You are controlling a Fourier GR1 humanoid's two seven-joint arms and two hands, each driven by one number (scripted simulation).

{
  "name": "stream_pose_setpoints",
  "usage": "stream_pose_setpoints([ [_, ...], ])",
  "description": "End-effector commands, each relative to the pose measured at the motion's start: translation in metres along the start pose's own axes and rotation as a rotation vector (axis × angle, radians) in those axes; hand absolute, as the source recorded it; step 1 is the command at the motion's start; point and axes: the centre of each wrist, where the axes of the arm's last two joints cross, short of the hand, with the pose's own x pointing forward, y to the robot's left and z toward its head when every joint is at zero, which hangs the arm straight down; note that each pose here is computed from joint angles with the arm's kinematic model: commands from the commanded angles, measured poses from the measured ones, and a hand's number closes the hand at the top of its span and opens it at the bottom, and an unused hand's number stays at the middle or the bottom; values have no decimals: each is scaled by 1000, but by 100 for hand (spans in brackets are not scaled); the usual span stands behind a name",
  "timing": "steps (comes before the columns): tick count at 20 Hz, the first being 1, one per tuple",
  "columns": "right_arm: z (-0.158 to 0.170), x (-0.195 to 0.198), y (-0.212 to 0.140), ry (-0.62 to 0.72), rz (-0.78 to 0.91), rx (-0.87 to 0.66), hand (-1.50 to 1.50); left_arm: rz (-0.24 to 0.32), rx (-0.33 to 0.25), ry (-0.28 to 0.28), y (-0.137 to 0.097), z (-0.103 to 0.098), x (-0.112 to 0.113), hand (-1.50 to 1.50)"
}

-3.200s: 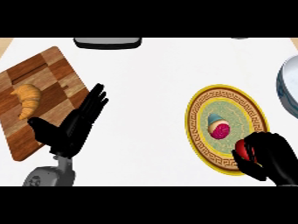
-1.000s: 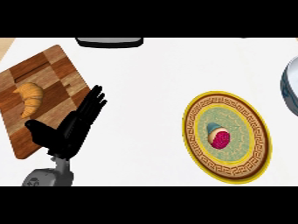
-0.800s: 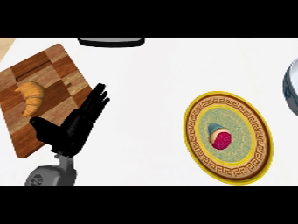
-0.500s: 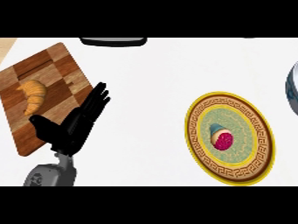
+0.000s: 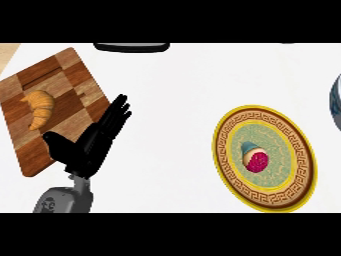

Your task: Pick the tomato from the plate and place it in the bowl

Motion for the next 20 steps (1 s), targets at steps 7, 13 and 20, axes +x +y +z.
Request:
stream_pose_setpoints([
  [7,-2,-15,-9,-165,-662,-324,-150,1,29,4,5,3,-3,0],
  [13,24,-67,-25,-356,-859,-321,-150,16,75,5,24,3,-1,0],
  [20,79,-119,-46,-468,-930,-338,-150,-6,133,27,42,28,3,0],
])
